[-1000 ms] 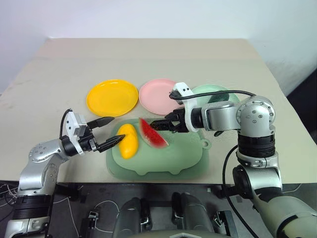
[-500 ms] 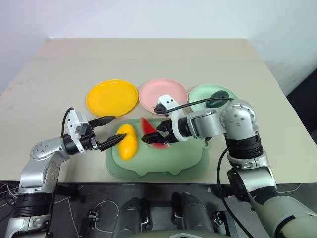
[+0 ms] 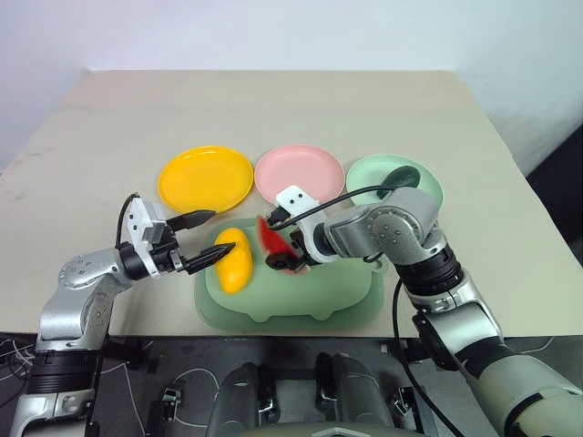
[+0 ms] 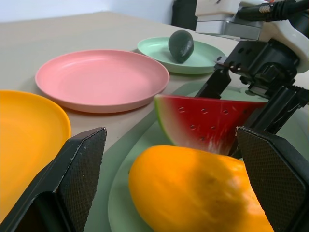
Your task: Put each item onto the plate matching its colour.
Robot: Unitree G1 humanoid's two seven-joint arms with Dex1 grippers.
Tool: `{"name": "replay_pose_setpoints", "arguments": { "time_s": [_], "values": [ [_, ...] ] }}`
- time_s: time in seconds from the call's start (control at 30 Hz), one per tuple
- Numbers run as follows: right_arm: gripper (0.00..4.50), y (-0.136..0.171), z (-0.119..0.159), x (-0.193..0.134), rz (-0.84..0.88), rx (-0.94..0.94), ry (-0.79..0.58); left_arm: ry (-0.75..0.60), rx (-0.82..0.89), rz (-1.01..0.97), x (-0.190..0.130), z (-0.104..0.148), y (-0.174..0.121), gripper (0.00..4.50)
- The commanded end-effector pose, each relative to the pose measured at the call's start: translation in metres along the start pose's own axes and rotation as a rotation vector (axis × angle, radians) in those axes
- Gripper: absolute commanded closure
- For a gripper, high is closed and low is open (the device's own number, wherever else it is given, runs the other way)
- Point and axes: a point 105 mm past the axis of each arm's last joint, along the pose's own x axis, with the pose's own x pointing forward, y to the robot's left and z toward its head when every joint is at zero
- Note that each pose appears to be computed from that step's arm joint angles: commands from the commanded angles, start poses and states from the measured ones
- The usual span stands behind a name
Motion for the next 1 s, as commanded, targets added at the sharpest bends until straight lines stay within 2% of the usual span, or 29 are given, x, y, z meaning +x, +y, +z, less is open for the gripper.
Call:
{"name": "replay_pose_setpoints", "arguments": {
  "time_s": [0.03,0.07,0.17,0.33,0.67,0.8,0.9,1.0],
  "values": [
    [0.02,0.003,0.001,0.004,0.001,-0.051,0.012,-0.007,0.047,-0.005,0.0,0.011,0.0,0.0],
    [0.02,0.003,0.001,0.004,0.0,-0.058,0.013,-0.006,0.048,-0.004,0.0,0.011,0.0,0.0],
    [0.59,0.004,0.001,0.006,-0.007,-0.111,0.017,-0.005,0.051,-0.001,0.0,0.012,0.0,0.0],
    [2.16,0.004,0.001,0.007,-0.008,-0.156,0.023,-0.004,0.056,0.002,0.0,0.013,0.001,0.0],
    [2.25,-0.007,0.007,-0.007,-0.031,-0.172,-0.025,-0.009,0.055,0.003,0.002,0.013,0.002,0.0],
    [2.25,-0.015,0.021,-0.027,-0.036,-0.155,-0.12,-0.011,0.054,0.005,0.0,0.012,0.002,0.0],
    [2.25,-0.037,0.042,-0.056,-0.069,-0.102,-0.237,-0.009,0.051,0.011,-0.004,0.011,0.003,0.0],
    [2.25,-0.049,0.057,-0.068,-0.074,-0.068,-0.312,-0.004,0.05,0.015,-0.007,0.009,0.003,0.0]
  ]
}}
